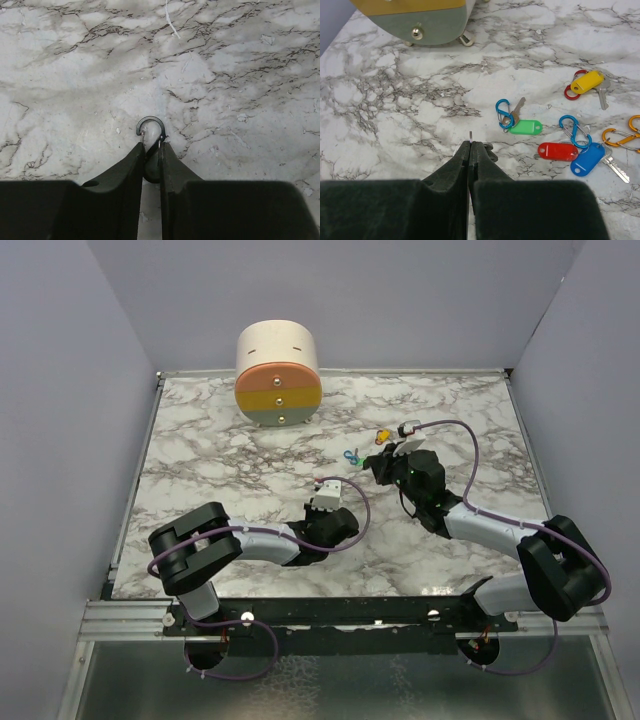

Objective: Put the keys on the keyring

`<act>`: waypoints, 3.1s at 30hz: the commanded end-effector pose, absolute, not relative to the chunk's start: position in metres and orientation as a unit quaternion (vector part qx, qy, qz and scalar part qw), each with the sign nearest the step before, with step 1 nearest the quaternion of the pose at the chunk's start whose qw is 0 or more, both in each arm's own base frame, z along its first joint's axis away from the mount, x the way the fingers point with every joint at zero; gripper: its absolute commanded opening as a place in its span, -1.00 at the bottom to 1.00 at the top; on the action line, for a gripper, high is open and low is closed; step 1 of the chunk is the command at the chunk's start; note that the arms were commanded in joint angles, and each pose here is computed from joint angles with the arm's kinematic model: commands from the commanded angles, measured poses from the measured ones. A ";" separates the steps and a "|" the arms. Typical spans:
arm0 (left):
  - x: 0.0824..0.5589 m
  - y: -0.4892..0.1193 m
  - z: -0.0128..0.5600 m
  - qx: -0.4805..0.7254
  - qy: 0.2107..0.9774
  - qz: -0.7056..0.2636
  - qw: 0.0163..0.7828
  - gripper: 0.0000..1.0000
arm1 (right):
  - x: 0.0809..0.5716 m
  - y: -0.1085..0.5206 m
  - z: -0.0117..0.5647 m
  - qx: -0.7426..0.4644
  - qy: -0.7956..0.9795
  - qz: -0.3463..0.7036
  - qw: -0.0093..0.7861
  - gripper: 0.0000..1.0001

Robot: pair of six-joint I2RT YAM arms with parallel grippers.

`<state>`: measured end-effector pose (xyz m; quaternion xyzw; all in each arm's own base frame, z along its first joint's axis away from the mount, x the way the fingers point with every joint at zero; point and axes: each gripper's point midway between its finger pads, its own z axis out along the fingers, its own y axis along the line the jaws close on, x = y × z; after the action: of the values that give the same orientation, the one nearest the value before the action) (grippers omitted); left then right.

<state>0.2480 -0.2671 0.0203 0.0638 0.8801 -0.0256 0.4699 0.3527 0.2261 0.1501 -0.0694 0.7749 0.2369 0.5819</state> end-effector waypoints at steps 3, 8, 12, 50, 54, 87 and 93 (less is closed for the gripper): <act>0.243 -0.261 0.015 0.082 0.884 -0.010 0.459 -0.86 | 0.352 0.223 0.145 -0.078 0.779 0.226 0.579 -0.99; 0.245 -0.257 0.025 0.081 0.880 -0.007 0.468 -1.00 | 0.351 0.229 0.140 -0.105 0.780 0.229 0.573 -0.98; 0.248 -0.252 0.040 0.076 0.874 -0.012 0.480 -1.00 | 0.349 0.236 0.136 -0.127 0.781 0.236 0.565 -0.99; 0.248 -0.254 0.004 0.089 0.895 -0.007 0.437 -0.13 | 0.348 0.235 0.138 -0.124 0.783 0.235 0.563 -0.99; 0.247 -0.252 0.005 0.089 0.895 -0.007 0.437 -0.13 | 0.349 0.234 0.139 -0.122 0.782 0.235 0.564 -0.99; 0.246 -0.250 0.009 0.099 0.897 -0.007 0.431 -1.00 | 0.349 0.237 0.138 -0.130 0.782 0.236 0.562 -0.99; 0.256 -0.253 0.043 0.110 0.883 -0.043 0.454 -1.00 | 0.346 0.248 0.132 -0.165 0.780 0.250 0.550 -0.99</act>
<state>0.2548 -0.2542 0.0228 0.0878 0.8869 -0.0199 0.4531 0.3426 0.2347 0.1220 -0.1329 0.7940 0.2325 0.5458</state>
